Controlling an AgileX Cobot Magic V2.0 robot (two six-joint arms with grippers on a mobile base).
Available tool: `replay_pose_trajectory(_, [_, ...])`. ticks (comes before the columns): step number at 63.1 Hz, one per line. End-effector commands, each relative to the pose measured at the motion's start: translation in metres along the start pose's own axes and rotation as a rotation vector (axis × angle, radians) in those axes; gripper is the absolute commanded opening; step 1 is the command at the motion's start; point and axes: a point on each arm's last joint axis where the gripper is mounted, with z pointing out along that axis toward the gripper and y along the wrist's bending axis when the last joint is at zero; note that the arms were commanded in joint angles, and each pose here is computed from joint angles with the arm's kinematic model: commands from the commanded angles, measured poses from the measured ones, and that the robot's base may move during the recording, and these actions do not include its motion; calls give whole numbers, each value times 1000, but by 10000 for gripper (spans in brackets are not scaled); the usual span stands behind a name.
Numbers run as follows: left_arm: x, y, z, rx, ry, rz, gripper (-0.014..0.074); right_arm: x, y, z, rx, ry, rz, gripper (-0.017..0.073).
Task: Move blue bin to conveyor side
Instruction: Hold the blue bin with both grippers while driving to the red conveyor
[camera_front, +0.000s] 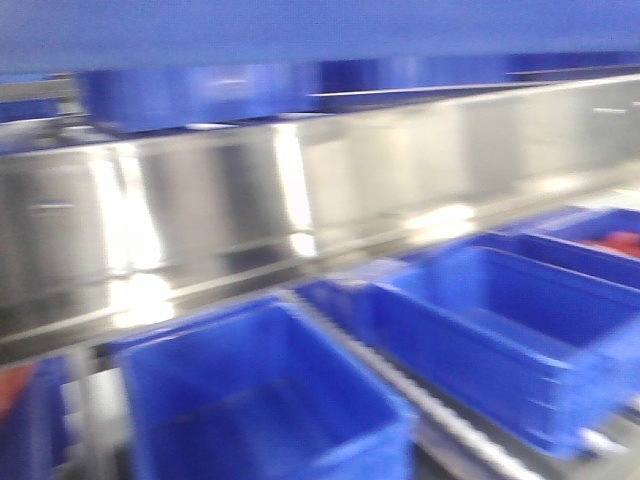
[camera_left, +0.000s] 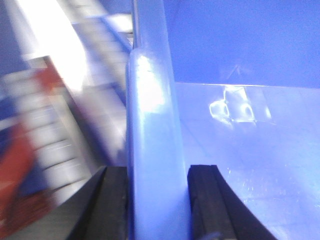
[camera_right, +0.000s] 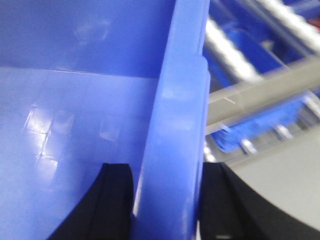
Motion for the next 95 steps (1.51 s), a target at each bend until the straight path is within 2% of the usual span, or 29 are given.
replay_pose_trajectory(1, [-8, 0, -11, -11, -119, 25, -16, -9, -3, -14, 50, -139, -33, -89])
replay_pose_trajectory(95, [-8, 0, -11, -11, -119, 25, -16, -9, -3, -14, 50, -139, -33, -89])
